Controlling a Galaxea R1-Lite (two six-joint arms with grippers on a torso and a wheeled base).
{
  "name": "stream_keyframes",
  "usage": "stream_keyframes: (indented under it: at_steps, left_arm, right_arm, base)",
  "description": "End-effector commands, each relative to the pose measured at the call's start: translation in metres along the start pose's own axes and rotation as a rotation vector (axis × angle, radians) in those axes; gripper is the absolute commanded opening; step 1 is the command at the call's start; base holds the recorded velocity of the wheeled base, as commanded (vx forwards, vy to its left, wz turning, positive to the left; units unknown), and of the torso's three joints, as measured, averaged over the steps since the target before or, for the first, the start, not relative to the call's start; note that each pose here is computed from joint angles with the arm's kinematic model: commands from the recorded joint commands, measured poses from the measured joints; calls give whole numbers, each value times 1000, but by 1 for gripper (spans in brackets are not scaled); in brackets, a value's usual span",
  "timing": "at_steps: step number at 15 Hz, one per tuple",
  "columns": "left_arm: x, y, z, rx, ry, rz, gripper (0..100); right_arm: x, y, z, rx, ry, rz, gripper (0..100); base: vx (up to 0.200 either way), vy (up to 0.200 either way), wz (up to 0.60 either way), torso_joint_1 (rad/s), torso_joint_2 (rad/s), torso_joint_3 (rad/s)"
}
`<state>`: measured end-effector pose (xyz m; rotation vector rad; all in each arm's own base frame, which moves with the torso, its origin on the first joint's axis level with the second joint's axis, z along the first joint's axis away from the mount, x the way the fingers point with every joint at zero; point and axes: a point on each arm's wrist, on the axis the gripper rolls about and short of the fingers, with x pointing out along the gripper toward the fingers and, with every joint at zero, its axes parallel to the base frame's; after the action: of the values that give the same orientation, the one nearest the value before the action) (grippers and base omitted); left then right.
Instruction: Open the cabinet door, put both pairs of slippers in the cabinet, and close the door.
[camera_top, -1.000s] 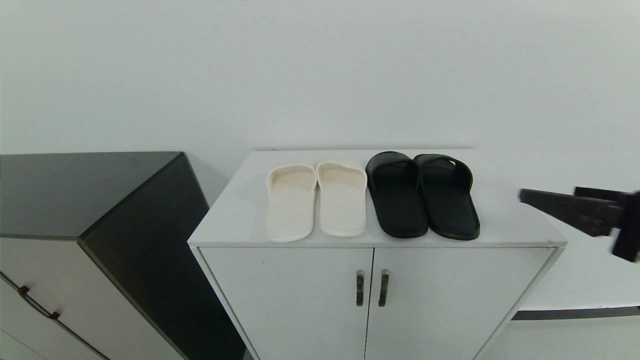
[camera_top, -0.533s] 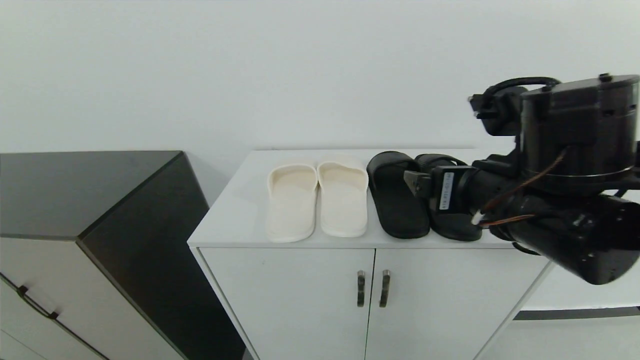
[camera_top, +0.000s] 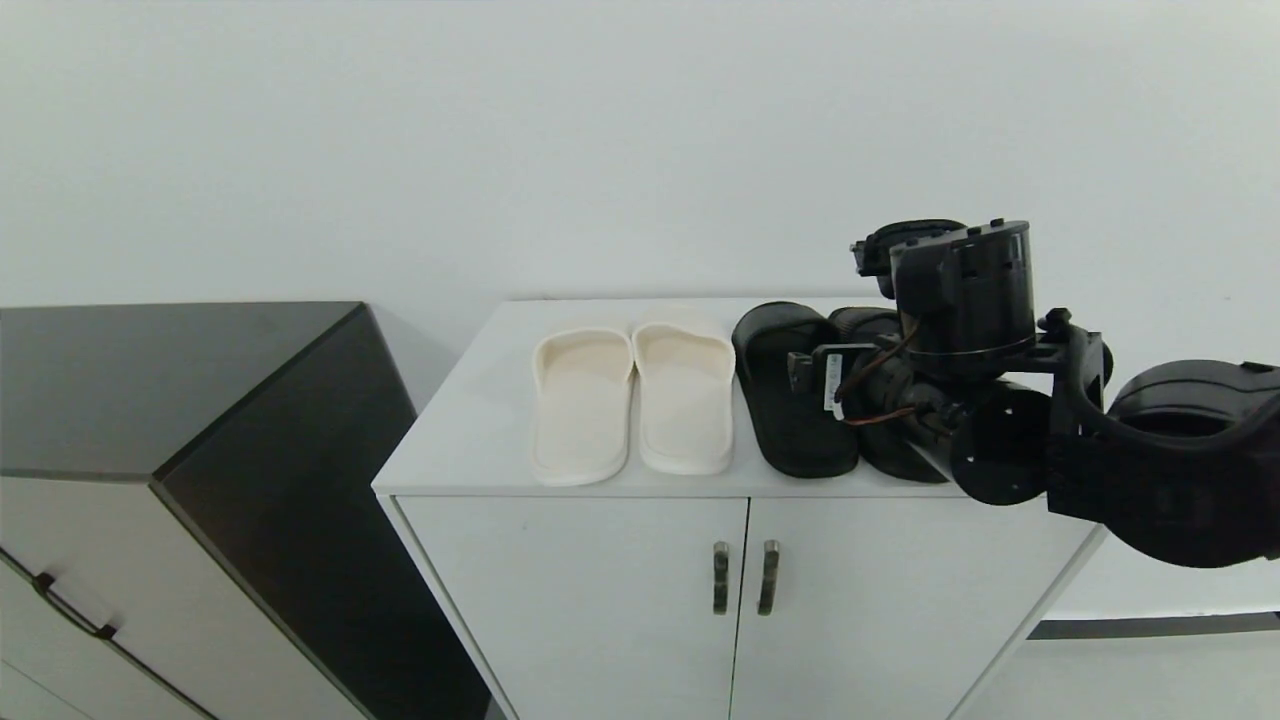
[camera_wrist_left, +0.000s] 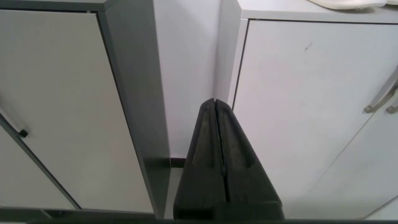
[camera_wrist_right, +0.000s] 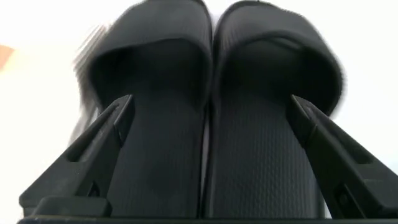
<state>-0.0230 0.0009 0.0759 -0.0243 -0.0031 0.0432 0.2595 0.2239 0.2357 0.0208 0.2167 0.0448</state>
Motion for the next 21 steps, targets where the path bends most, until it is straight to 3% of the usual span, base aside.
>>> stream_keyframes:
  at_steps: [1, 13, 14, 21]
  left_arm:
    - [0, 0, 0, 0, 1, 1, 0]
    - [0, 0, 0, -2, 1, 1, 0]
    - [0, 0, 0, -2, 1, 1, 0]
    - [0, 0, 0, -2, 1, 1, 0]
  right_arm:
    - [13, -2, -4, -13, 8, -10, 100]
    - [74, 3, -4, -13, -45, -57, 100]
    - [79, 5, -4, -11, -46, -57, 0]
    - [83, 7, 2, -12, -71, -66, 0]
  base:
    - [0, 0, 0, 0, 0, 0]
    - [0, 0, 0, 0, 0, 0]
    - [0, 0, 0, 0, 0, 0]
    - [0, 0, 0, 0, 0, 0]
